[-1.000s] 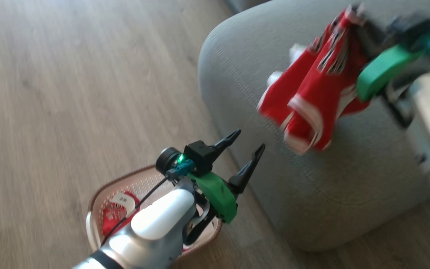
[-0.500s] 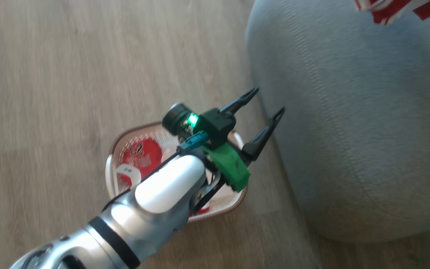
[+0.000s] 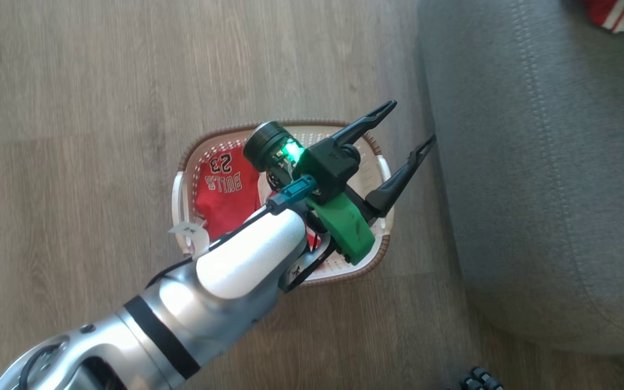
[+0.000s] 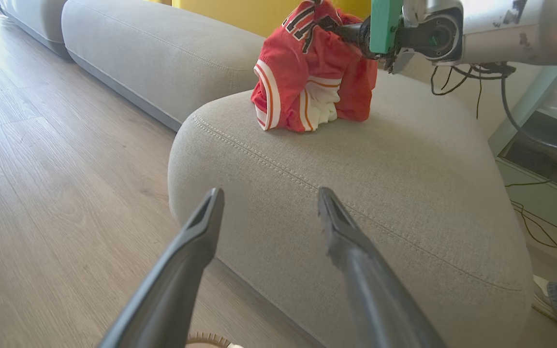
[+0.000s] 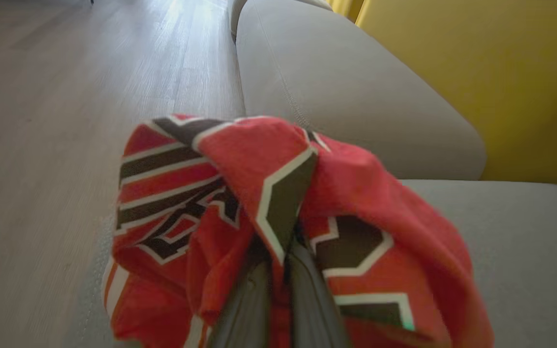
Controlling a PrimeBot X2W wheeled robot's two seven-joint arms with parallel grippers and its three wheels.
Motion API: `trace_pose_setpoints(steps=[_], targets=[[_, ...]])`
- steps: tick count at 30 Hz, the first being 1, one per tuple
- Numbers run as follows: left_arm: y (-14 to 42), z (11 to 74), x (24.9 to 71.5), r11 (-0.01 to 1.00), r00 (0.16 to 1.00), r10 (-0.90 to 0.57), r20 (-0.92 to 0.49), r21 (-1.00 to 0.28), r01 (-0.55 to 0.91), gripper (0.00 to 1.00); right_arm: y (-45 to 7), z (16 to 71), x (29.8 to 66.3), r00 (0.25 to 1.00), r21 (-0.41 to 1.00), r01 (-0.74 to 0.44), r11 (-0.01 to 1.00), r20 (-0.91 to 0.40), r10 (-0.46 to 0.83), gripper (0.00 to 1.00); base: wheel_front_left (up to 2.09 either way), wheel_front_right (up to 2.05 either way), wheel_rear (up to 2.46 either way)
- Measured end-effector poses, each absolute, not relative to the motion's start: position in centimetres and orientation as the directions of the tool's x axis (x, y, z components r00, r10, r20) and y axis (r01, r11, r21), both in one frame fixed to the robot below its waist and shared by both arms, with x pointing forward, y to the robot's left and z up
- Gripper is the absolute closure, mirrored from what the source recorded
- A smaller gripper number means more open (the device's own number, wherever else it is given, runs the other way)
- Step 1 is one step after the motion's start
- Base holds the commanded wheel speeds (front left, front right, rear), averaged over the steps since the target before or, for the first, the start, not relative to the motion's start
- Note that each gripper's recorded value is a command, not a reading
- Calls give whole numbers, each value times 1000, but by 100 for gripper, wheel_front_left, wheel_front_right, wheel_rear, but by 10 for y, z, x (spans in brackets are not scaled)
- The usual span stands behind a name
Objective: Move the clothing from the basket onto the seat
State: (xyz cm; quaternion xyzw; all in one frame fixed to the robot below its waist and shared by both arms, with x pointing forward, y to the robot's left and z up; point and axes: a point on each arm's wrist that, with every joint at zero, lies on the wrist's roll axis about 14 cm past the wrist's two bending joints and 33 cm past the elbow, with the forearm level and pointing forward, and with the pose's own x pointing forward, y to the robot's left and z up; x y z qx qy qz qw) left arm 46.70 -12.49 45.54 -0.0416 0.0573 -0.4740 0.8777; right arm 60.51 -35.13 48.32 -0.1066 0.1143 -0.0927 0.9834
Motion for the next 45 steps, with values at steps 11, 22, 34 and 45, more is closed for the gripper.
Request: trace_pose_setpoints(steps=[11, 22, 34, 45], targets=[[-119, 444, 469, 556, 550, -831, -84, -131, 820, 0, -358, 430, 586, 916, -229, 177, 957, -318, -246, 73, 0, 0, 0], [-119, 460, 467, 561, 556, -828, -74, -107, 821, 0, -340, 450, 577, 940, -225, 146, 963, -272, -206, 0, 0, 0, 0], [-108, 481, 457, 610, 607, -792, -59, -109, 785, 0, -327, 507, 549, 986, -247, 95, 964, -113, -126, 0, 0, 0, 0], [-56, 512, 452, 754, 758, -652, -27, -134, 644, 0, -291, 579, 532, 998, -240, 30, 970, 57, -16, 0, 0, 0, 0]])
